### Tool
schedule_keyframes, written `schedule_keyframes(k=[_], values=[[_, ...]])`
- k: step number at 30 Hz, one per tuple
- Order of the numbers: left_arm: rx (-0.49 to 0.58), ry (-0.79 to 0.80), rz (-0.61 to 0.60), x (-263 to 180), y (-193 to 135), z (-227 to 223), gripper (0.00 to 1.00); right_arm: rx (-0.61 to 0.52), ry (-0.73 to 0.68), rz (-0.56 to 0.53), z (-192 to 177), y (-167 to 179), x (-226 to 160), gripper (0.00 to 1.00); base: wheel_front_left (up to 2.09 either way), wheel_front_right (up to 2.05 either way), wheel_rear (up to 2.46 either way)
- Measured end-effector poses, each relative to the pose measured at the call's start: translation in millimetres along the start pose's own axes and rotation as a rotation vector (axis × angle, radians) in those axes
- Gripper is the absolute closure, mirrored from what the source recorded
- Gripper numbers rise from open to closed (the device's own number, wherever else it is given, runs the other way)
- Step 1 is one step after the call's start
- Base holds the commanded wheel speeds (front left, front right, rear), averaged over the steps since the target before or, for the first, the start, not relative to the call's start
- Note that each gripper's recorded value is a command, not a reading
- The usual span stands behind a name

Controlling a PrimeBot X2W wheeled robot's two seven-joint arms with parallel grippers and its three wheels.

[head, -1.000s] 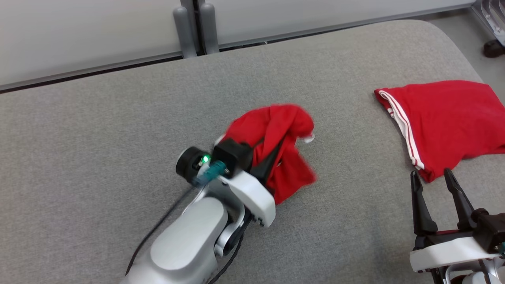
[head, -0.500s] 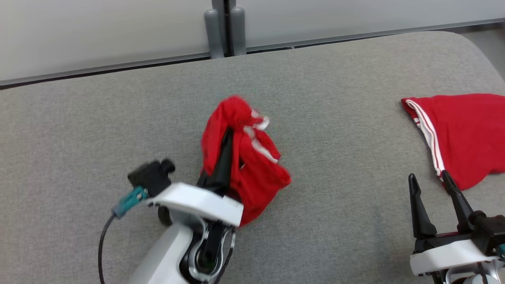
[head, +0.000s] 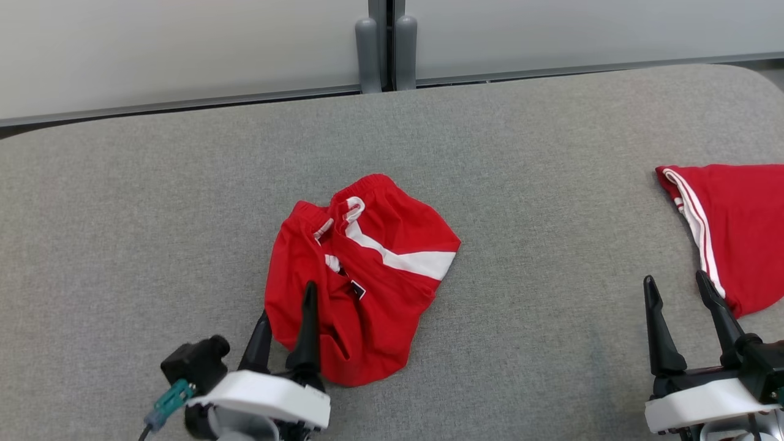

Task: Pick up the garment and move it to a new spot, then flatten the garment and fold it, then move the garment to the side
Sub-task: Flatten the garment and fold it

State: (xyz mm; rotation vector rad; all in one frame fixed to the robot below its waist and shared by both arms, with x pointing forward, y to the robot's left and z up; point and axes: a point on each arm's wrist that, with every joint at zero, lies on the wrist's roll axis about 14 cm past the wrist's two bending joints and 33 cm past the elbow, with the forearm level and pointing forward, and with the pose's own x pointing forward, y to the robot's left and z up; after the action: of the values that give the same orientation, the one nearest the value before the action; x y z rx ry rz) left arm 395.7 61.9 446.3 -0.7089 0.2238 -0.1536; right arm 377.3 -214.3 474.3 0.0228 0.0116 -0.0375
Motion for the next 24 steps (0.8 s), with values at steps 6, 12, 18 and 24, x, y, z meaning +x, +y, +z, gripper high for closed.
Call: schedule_keyframes(k=[6,12,18,24], values=[[0.261,-0.066,-0.021,-16.3,13.7,25.3,0.0,0.003,-0.012,-0.007,4.6,-2.3,-7.6,0.0,0.0,0.0,0.0],[0.528,-0.011,-0.19,10.6,-8.1,46.6,0.0,0.004,-0.011,0.001,4.0,0.7,-5.8,0.0,0.0,0.0,0.0],[0.767,0.21,-0.298,47.9,-20.1,32.6,0.0,0.01,-0.004,0.005,1.8,2.5,-2.7,0.0,0.0,0.0,0.0],[0.809,0.432,-0.235,70.8,9.8,22.2,0.0,0.019,0.013,-0.025,-3.0,-6.5,-7.4,0.0,0.0,0.0,0.0]])
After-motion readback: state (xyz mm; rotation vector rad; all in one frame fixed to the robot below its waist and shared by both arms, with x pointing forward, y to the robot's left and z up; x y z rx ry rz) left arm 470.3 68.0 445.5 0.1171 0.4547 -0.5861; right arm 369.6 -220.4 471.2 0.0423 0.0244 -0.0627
